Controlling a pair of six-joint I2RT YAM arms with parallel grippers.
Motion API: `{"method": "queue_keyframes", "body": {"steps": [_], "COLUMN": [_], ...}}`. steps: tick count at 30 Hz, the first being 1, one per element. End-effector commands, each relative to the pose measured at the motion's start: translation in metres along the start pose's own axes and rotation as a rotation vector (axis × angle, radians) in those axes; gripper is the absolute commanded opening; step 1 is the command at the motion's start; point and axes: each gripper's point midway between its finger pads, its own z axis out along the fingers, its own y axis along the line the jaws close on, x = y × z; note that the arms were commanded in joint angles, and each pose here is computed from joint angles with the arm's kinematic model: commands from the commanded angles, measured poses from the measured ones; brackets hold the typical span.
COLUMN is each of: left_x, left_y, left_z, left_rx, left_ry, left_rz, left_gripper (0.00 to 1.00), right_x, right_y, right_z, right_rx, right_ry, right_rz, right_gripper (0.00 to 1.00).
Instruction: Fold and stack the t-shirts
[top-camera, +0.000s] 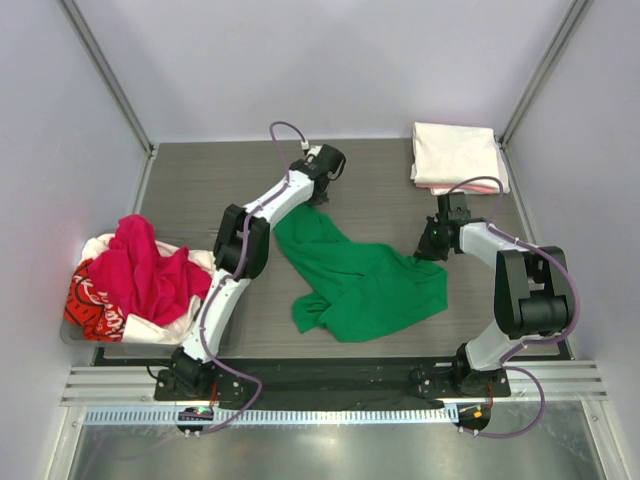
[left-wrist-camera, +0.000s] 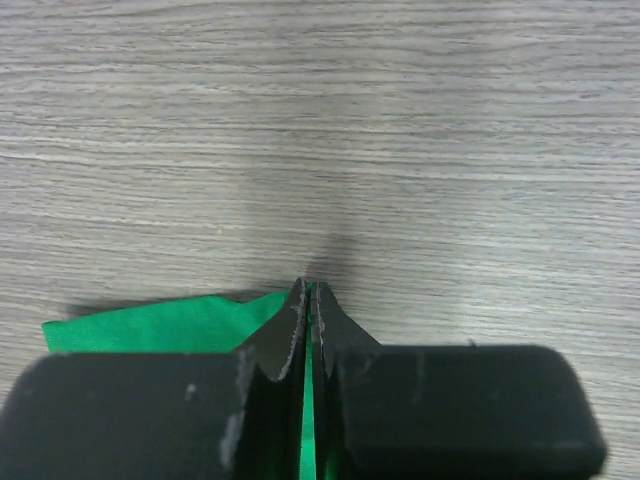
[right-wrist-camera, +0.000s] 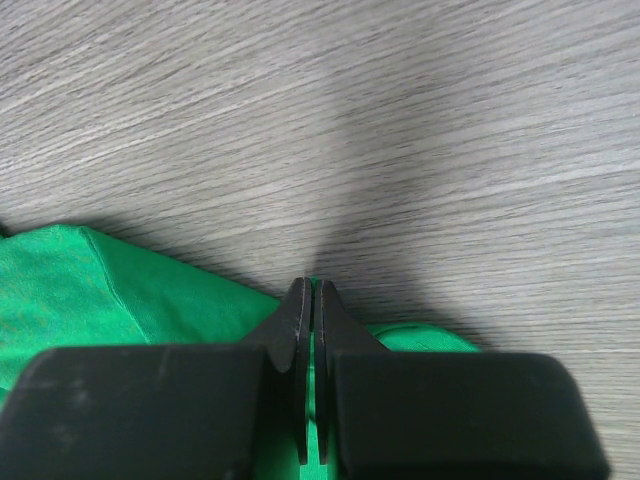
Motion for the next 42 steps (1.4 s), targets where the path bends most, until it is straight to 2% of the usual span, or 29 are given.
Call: {"method": "queue_keyframes", "body": {"steps": [1,7,10,11,14,15,17,18,25,31,36,42], "left_x": [0.023,-0.015,-0.045,-0.061,-0.079,-0.090,-0.098,-0.105,-0.103,-0.085,-0.080,-0.081], "left_y": [0.012,0.031,0.045,0.053,0.068,0.079,0.092,0.104,0.163,0.203,0.231,0.245], "left_z": [0.000,-0.052,-0.099,-0.126,-0.167,-0.196,-0.223,-0.252,-0.344,-0.386,-0.429,-0.488], "left_rx": [-0.028,-0.053,-0.040,-0.022,-0.007,0.009,0.009,0.023,0.035,0.016,0.036,0.179], "left_ry": [0.090,0.018,-0.056,-0.101,-0.164,-0.209,-0.251,-0.294,-0.432,-0.499,-0.576,-0.693], "left_rz": [0.034,0.004,-0.026,-0.052,-0.082,-0.107,-0.130,-0.155,-0.240,-0.277,-0.327,-0.373], "left_gripper": [0.00,0.00,0.00,0.00,0.00,0.00,0.00,0.00,0.00,0.00,0.00,0.00], "right_x": [-0.010,-0.037,-0.064,-0.076,-0.102,-0.108,-0.123,-0.127,-0.154,-0.167,-0.165,-0.145], "right_y": [0.007,0.028,0.042,0.049,0.063,0.067,0.076,0.079,0.094,0.092,0.089,0.093], "right_z": [-0.003,-0.029,-0.059,-0.074,-0.114,-0.125,-0.156,-0.167,-0.246,-0.305,-0.340,-0.401], "right_rx": [-0.019,-0.068,-0.081,-0.088,-0.102,-0.110,-0.125,-0.131,-0.152,-0.128,-0.140,-0.247], "right_ry": [-0.027,-0.084,-0.151,-0.177,-0.253,-0.275,-0.333,-0.354,-0.495,-0.617,-0.689,-0.834], "right_rz": [-0.008,-0.001,-0.019,-0.027,-0.039,-0.044,-0.045,-0.048,-0.054,-0.040,-0.013,-0.017], "right_gripper": [0.01,0.01,0.01,0.01,0.01,0.01,0.01,0.01,0.01,0.01,0.01,0.01]}}
